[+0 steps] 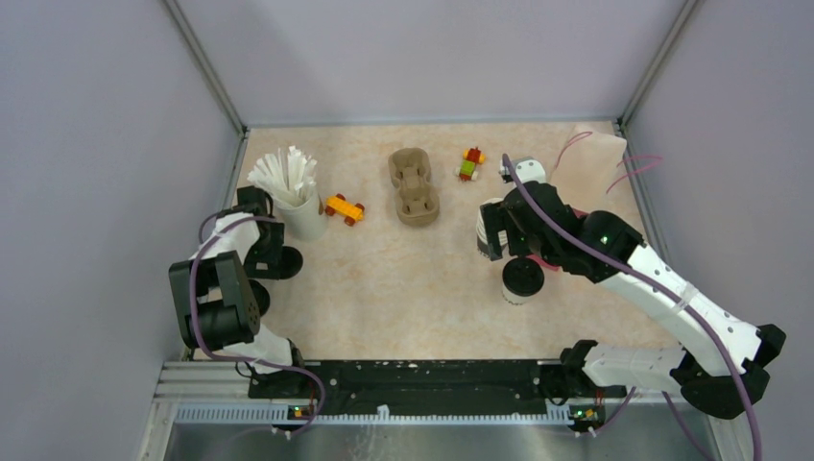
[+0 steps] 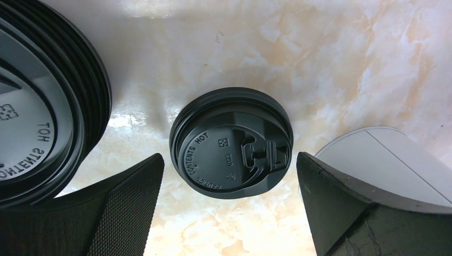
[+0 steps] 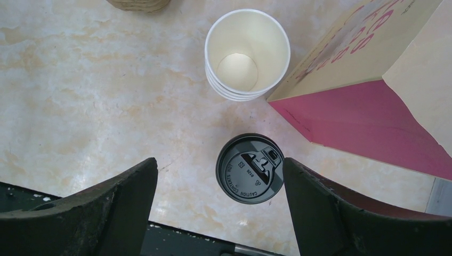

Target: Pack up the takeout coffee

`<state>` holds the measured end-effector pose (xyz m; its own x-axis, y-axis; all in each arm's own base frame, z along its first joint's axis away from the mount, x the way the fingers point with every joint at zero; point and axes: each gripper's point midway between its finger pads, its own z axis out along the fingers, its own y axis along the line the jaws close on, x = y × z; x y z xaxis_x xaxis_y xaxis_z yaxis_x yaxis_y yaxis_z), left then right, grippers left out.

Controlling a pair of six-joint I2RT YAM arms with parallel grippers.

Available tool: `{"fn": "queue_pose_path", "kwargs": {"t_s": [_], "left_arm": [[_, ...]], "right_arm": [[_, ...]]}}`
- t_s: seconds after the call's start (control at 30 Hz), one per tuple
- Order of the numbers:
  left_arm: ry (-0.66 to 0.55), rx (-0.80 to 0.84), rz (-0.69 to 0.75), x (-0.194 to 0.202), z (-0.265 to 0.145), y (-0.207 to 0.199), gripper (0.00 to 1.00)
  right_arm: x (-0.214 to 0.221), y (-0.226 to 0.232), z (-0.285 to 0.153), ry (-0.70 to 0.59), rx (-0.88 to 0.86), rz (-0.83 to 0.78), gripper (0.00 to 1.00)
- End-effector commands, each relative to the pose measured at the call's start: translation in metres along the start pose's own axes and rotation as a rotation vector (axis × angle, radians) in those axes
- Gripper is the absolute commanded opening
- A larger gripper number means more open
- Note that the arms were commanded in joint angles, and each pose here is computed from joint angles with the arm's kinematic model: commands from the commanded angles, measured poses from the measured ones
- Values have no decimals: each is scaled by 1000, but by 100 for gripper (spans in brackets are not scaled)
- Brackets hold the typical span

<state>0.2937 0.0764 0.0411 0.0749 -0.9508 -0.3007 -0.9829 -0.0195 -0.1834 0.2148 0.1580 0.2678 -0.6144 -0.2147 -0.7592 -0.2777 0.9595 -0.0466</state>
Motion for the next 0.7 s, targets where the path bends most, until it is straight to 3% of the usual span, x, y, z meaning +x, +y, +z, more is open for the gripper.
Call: {"fn": "queue_pose_path", "kwargs": {"t_s": [0.0,0.33,0.67], "left_arm": [[-15,70,-9,-8,-6,-16,99],[6,-43,16,-2,-1,9,99],[11,10,63,-1,4,-5,99]], "right_arm": [[-9,4,-8,-25,-19,23,85],[-8,2,-10,-25,-19,33,85],[-4,-2,-17,-17,-19,48,84]]}}
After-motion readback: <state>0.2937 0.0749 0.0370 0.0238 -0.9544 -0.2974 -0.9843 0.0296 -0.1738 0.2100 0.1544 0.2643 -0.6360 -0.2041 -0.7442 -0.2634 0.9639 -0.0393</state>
